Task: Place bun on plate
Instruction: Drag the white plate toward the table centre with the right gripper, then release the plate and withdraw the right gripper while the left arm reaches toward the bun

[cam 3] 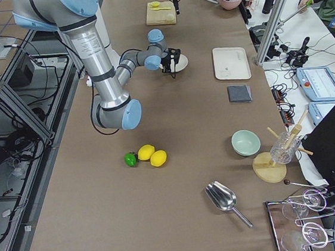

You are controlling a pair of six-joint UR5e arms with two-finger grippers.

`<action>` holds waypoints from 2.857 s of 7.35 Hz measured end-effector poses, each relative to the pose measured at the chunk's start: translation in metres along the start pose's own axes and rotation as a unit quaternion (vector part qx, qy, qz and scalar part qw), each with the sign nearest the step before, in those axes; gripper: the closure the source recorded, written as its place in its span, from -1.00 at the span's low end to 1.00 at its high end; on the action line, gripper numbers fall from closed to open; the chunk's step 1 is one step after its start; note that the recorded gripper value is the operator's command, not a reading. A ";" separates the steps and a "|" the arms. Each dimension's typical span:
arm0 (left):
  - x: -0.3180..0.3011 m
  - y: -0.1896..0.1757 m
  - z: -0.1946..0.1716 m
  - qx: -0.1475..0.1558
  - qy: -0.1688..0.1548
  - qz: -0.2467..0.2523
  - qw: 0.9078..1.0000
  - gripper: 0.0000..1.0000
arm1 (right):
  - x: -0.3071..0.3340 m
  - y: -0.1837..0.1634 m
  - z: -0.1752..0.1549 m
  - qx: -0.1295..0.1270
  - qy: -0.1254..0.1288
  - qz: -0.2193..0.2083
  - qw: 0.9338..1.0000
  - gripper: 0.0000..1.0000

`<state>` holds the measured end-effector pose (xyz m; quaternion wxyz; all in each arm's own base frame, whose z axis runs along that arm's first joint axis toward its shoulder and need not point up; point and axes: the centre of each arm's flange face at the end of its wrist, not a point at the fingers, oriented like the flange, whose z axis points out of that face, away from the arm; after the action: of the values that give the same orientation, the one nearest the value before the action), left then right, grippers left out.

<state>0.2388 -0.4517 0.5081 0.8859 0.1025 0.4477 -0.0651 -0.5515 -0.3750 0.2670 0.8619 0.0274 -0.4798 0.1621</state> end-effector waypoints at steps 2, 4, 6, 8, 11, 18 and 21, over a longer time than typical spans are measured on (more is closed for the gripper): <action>0.001 0.004 0.006 0.000 -0.006 0.004 1.000 -0.94 | 0.000 -0.003 -0.001 0.002 0.000 0.006 1.000 -1.00; -0.009 0.017 0.010 -0.010 -0.015 0.015 1.000 -0.94 | -0.002 -0.013 -0.012 0.008 -0.009 0.012 1.000 -1.00; -0.032 0.033 0.011 -0.022 -0.031 0.039 0.999 -0.94 | -0.004 -0.027 -0.024 0.014 -0.016 0.017 1.000 -1.00; -0.046 0.049 0.016 -0.034 -0.046 0.059 0.997 -0.93 | -0.007 -0.037 -0.037 0.018 -0.026 0.021 0.999 -1.00; -0.045 0.059 0.025 -0.037 -0.054 0.072 0.995 -0.18 | -0.009 -0.048 -0.053 0.018 -0.035 0.026 0.999 -1.00; -0.039 0.059 0.027 -0.038 -0.049 0.077 0.995 0.17 | 0.080 -0.170 -0.119 -0.005 0.024 -0.011 1.000 -1.00; -0.029 0.055 0.023 -0.035 -0.039 0.080 0.995 0.20 | 0.216 -0.250 -0.158 -0.029 0.132 -0.121 0.983 -1.00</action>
<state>0.2508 -0.4035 0.5510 0.9082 0.1039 0.4051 0.0177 -0.2407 -0.5247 0.3892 0.9313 0.0381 -0.3593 0.0450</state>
